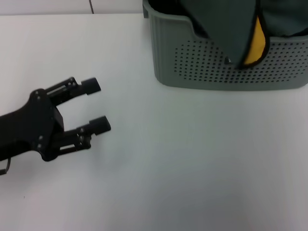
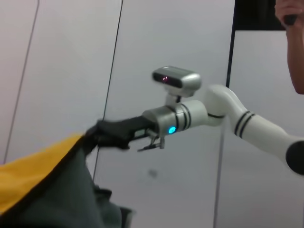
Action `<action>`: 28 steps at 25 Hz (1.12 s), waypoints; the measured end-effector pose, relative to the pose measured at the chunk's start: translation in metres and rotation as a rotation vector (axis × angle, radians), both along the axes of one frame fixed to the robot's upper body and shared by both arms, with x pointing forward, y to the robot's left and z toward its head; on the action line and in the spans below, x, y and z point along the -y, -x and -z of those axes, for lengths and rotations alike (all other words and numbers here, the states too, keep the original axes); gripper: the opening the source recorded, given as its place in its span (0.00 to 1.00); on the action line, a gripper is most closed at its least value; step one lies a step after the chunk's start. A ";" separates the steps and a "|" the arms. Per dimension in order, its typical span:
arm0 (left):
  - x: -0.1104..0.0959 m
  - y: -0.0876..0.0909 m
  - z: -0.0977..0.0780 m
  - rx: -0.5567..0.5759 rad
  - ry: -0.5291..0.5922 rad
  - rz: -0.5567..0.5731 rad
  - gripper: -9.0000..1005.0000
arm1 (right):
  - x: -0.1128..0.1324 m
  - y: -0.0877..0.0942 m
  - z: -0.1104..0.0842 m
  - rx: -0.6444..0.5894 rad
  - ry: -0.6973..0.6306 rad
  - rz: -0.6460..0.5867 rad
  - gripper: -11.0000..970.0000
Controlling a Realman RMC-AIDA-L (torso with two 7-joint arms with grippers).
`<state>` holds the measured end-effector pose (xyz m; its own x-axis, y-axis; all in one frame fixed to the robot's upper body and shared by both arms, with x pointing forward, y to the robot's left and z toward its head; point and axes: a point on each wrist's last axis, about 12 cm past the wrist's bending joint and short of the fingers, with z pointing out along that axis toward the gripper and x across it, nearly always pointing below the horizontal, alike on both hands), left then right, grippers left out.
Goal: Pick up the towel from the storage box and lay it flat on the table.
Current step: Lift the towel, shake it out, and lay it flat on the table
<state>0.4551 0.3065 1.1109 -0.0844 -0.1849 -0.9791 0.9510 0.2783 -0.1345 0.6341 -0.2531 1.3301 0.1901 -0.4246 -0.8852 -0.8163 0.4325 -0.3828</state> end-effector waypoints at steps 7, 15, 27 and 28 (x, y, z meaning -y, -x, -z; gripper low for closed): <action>-0.002 -0.005 -0.009 0.095 0.082 -0.081 0.80 | 0.012 0.020 -0.055 0.113 -0.198 -0.155 0.02; 0.015 -0.018 -0.007 0.255 0.153 -0.147 0.80 | 0.016 0.049 -0.097 0.174 -0.320 -0.288 0.02; 0.069 -0.017 0.023 0.720 0.103 -0.339 0.80 | -0.030 0.044 -0.114 0.143 -0.328 -0.384 0.02; 0.070 -0.015 0.025 0.760 0.085 -0.366 0.80 | -0.034 0.042 -0.114 0.137 -0.320 -0.386 0.02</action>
